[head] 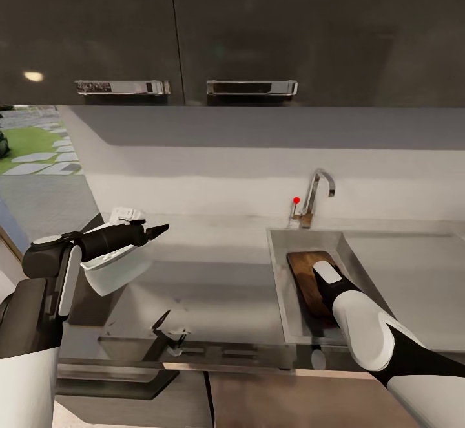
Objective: In the kitchen, take the Vidalia onion out of the sink, dice it on the chopping board with the paring knife, put the diced onion into the bowl on the countertop, then place both the paring knife and the chopping board into the sink.
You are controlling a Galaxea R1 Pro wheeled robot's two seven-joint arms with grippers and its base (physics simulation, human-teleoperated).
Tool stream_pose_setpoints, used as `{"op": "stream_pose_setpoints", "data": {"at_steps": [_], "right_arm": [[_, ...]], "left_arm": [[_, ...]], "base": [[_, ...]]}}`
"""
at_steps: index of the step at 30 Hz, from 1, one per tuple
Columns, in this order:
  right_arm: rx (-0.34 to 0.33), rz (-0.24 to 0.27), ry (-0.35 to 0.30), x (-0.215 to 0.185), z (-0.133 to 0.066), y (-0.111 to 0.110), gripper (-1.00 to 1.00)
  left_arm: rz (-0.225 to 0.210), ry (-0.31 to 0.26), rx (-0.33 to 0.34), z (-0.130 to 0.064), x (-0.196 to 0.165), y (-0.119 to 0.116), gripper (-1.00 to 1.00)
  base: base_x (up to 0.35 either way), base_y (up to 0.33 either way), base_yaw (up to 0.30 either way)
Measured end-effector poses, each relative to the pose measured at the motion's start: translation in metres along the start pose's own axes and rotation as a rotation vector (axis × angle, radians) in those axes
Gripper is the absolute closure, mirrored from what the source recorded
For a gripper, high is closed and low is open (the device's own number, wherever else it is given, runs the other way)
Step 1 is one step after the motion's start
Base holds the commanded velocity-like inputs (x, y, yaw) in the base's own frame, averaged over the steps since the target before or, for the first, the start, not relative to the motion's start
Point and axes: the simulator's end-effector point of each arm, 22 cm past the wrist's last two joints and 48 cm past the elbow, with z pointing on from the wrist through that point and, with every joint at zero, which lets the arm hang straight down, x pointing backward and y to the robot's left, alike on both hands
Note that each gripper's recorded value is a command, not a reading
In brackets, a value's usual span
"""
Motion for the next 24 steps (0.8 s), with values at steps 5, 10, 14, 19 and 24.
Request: {"op": "stream_pose_setpoints", "data": {"at_steps": [5, 10, 14, 19, 24], "right_arm": [[-0.001, 0.0, 0.0, 0.0, 0.0, 0.0002, -1.0], [0.0, 0.0, 0.0, 0.0, 0.0, 0.0, -1.0], [-0.001, 0.0, 0.0, 0.0, 0.0, 0.0001, -1.0], [-0.003, 0.0, 0.001, 0.0003, 0.0001, 0.0007, -1.0], [-0.044, -0.002, 0.003, 0.0002, -0.0003, 0.0097, -1.0]], "left_arm": [[0.0, 0.0, 0.0, 0.0, -0.0001, -0.0001, -1.0], [0.0, -0.001, 0.001, 0.0002, -0.0002, -0.0004, -1.0], [-0.001, -0.002, 0.001, 0.0005, -0.0002, -0.0009, -1.0], [-0.001, -0.002, 0.002, 0.0006, -0.0003, -0.001, -1.0], [-0.001, -0.002, 0.002, 0.0006, -0.0003, -0.0011, -1.0]], "base": [[0.0, 0.0, 0.0], [0.0, 0.0, 0.0], [0.0, 0.0, 0.0], [0.0, 0.0, 0.0], [0.0, 0.0, 0.0]]}}
